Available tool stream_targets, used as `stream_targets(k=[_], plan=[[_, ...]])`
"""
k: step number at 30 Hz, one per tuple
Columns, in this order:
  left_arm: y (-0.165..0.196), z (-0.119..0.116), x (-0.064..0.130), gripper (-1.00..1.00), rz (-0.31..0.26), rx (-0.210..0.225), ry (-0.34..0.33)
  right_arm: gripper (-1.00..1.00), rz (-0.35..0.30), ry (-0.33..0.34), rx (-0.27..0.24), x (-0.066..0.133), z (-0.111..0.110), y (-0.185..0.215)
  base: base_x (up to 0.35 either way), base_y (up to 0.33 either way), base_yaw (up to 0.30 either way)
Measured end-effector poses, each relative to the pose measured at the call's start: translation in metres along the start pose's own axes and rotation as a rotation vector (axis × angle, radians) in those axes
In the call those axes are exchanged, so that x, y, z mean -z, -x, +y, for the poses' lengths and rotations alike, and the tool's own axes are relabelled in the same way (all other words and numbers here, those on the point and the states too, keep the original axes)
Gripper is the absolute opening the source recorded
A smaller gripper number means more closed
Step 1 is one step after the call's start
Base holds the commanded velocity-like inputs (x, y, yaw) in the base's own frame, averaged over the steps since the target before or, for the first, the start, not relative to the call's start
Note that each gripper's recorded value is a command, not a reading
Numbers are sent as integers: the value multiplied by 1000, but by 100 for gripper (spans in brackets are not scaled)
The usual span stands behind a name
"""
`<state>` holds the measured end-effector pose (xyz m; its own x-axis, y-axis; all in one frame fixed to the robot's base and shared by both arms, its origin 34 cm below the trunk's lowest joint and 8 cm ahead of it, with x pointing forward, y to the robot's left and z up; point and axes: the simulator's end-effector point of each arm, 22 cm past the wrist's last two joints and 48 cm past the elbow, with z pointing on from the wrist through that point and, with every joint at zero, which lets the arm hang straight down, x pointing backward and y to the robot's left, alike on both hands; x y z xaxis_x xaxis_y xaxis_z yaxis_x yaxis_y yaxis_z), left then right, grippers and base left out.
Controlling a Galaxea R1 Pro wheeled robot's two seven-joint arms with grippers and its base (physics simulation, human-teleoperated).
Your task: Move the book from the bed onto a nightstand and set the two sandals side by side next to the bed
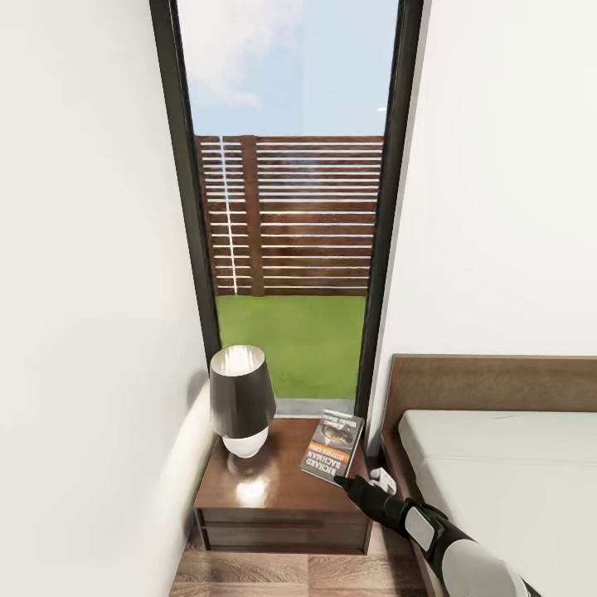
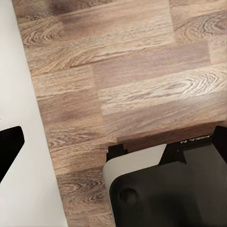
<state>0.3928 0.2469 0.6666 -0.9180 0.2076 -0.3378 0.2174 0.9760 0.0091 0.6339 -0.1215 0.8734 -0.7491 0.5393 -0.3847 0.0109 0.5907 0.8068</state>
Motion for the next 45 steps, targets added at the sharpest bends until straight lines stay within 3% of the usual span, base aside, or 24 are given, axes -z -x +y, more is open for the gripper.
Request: stream_targets(k=[20, 30, 33, 37, 45], plan=[[-7, -2, -3, 100, 14, -1, -5, -100, 18, -26, -17, -1, -14, -5, 0, 0, 94], [-6, -20, -5, 100, 70, 0, -44, -100, 11, -25, -13, -5, -13, 4, 0, 0, 127], [5, -35, -5, 100, 88, -2, -67, -100, 11, -26, -14, -5, -15, 4, 0, 0, 128], [39, -57, -4, 100, 70, -10, -97, -100, 9, -26, -15, -5, -17, 5, 0, 0, 126], [88, -62, -2, 100, 27, -21, -107, -100, 4, -25, -17, -6, -19, 4, 0, 0, 53]])
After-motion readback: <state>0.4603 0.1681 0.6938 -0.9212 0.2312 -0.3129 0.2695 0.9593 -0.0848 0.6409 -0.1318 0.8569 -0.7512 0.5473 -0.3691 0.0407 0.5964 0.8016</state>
